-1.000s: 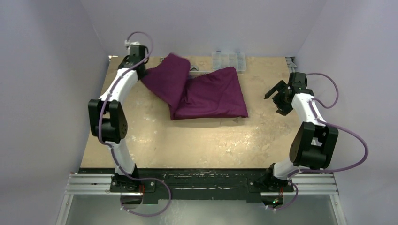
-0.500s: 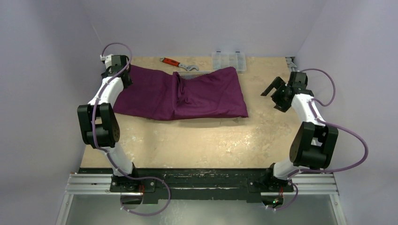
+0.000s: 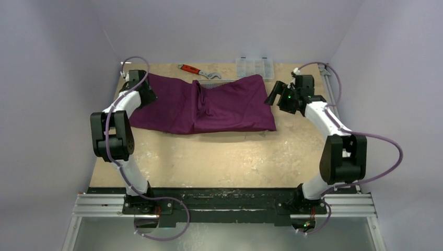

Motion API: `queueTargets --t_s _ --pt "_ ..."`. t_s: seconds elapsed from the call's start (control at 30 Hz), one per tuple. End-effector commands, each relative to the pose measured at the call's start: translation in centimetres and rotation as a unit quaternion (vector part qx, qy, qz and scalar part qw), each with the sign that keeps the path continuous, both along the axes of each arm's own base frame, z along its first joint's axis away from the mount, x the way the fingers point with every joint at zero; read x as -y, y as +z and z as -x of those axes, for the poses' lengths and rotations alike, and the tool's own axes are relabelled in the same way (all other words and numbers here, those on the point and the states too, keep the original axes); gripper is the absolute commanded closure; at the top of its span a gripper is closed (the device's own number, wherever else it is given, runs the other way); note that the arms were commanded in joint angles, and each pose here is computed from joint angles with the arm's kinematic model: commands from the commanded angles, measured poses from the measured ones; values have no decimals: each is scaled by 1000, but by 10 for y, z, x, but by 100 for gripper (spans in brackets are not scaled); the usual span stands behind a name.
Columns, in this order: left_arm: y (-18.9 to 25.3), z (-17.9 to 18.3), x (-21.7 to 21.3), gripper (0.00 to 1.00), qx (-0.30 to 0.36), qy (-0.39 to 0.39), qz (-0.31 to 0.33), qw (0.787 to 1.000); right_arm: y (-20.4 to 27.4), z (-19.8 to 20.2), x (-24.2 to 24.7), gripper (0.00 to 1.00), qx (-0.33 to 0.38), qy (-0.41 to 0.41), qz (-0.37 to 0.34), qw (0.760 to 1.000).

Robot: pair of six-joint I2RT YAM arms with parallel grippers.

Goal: Open and lay out the surgical kit
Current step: Open the surgical kit at the center of the board.

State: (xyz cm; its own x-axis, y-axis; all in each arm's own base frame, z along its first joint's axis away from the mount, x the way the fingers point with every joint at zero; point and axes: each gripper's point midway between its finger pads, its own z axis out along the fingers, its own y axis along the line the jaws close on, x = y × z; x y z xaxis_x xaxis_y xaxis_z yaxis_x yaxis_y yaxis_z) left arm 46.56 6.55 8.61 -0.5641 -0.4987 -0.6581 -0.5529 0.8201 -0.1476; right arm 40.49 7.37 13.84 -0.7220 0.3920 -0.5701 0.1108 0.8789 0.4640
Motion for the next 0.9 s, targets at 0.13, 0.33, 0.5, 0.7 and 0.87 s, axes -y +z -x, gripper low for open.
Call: queueTargets --t_s 0.13,0.33,0.5,0.7,0.87 --pt "-46 37 -40 46 -82 89 -84 989 -13 -47 -20 19 16 18 104 994" --pt "-68 73 -60 46 -142 140 -109 974 -35 -56 -14 26 -10 -12 127 992" --pt "-73 99 -81 48 -171 189 -129 958 -54 -54 -9 33 -34 -24 139 989" --pt "-68 106 -90 49 -165 206 -125 956 -63 -56 -20 41 -39 -5 120 992" --pt "-51 70 -76 46 -117 155 -79 978 -63 -58 -24 44 -36 -6 108 993"
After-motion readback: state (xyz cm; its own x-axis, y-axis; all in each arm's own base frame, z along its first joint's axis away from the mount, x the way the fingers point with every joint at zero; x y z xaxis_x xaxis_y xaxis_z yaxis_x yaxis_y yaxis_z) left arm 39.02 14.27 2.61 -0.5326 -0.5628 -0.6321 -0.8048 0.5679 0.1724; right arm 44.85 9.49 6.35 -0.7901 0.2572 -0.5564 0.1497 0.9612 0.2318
